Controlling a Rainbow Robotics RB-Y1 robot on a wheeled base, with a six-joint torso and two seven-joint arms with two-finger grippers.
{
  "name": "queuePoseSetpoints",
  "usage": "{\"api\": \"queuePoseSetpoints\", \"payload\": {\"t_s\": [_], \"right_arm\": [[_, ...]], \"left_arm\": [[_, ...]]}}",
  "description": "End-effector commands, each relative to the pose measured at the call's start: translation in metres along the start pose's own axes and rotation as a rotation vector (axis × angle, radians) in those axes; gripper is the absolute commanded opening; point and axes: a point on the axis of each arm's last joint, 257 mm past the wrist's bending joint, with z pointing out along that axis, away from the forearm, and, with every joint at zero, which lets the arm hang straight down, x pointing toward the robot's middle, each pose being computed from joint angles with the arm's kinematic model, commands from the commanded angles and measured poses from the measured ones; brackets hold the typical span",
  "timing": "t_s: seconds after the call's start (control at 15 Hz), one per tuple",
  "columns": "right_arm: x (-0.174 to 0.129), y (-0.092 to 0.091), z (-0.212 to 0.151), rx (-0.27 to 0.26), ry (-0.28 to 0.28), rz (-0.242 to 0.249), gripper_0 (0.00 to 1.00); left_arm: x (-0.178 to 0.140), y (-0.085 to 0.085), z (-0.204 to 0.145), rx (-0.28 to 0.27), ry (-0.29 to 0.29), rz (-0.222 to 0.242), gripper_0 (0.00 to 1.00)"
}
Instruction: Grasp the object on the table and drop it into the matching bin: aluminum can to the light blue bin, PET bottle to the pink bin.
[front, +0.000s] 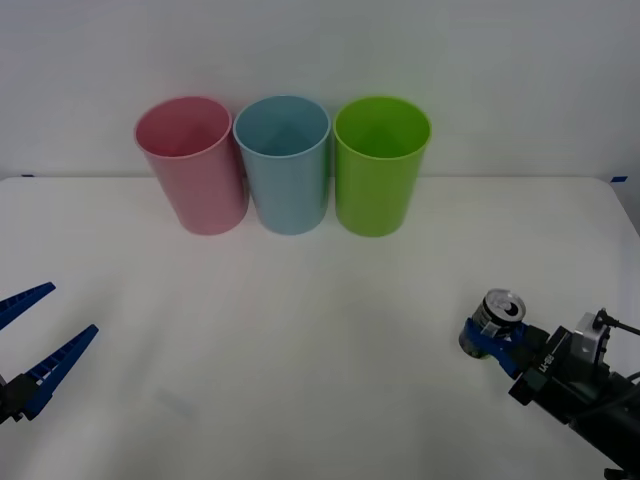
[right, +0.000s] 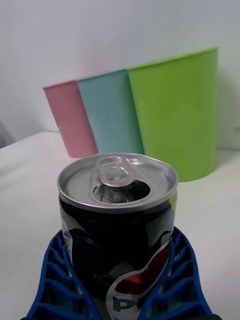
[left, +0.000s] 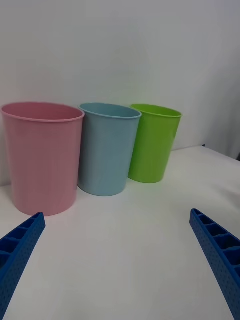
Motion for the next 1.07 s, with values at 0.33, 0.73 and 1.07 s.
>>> {"api": "queuePoseSetpoints", "payload": {"t_s": [0.33,0.73,1.07], "right_arm": [[-0.068,0.026,0.045,-0.035,-0.078,-0.021,0.00],[-0.119,0.046,0.086,-0.089,-0.127,-0.001,0.00],[-0.156,0.050,0.126,-0.136,-0.148,-0.001,0.00]], "left_arm": [[0.000,0.000,0.000,0.000,0.000,0.000,1.00],[0.000,0.000,0.000,0.000,0.000,0.000,1.00],[0.000,0.000,0.000,0.000,0.000,0.000,1.00]]}}
